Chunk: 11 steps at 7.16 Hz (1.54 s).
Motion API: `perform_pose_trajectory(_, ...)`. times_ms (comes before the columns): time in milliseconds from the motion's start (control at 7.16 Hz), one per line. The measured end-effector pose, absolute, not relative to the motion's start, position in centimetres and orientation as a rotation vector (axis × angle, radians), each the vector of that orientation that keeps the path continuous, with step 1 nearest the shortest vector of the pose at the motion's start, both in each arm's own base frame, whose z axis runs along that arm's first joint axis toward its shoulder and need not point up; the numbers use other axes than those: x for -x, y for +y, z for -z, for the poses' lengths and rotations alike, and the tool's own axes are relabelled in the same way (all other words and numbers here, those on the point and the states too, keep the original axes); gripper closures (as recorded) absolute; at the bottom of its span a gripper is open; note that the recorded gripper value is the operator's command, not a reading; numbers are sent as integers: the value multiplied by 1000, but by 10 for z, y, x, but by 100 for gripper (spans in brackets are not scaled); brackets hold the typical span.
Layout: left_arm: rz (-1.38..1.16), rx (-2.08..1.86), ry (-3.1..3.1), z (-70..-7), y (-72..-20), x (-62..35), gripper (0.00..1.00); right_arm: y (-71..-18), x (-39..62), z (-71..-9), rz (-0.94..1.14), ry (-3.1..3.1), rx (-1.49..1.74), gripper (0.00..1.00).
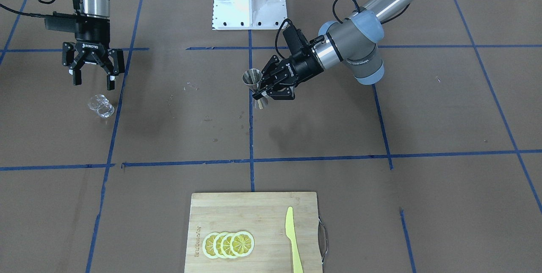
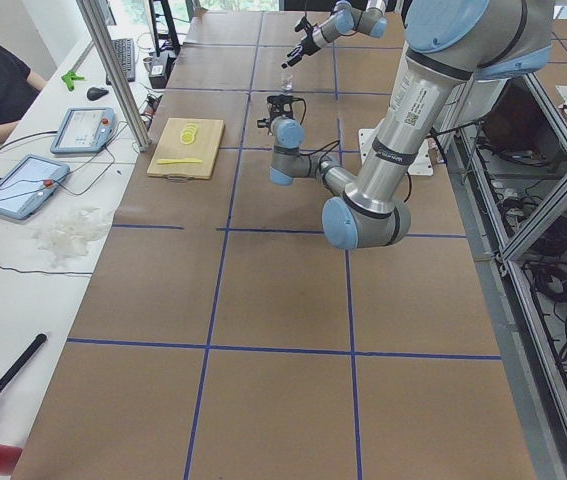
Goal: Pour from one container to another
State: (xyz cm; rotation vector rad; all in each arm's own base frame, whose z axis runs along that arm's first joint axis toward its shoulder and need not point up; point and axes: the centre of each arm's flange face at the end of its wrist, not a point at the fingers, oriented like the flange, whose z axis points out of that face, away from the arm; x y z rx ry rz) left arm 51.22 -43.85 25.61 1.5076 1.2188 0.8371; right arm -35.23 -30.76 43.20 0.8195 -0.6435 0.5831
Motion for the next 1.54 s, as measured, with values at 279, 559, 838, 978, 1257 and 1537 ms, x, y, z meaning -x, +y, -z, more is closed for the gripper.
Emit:
perform_pose_trajectory(279, -838, -1507, 1220, -257, -438, -512, 100, -297, 373, -470, -581, -611, -939, 0)
perform_pose_trajectory(559, -838, -1508, 1221, -257, -437, -511, 100, -290, 386, -494, -568, -581, -992, 0)
perform_pose_trajectory(838, -838, -1510, 1222, -257, -437, -511, 100, -285, 395, -511, -564, -561, -1018, 0)
perform_pose_trajectory(978, -838, -1510, 1222, -257, -436, -511, 100, -284, 398, -520, -561, -551, -1029, 0)
perform_pose_trajectory(1257, -838, -1510, 1223, -257, -436, -511, 100, -280, 403, -531, -549, -535, -1040, 0)
perform_pose_trajectory(1537, -838, -1511, 1224, -257, -435, -511, 100, -279, 410, -543, -538, -517, -1047, 0)
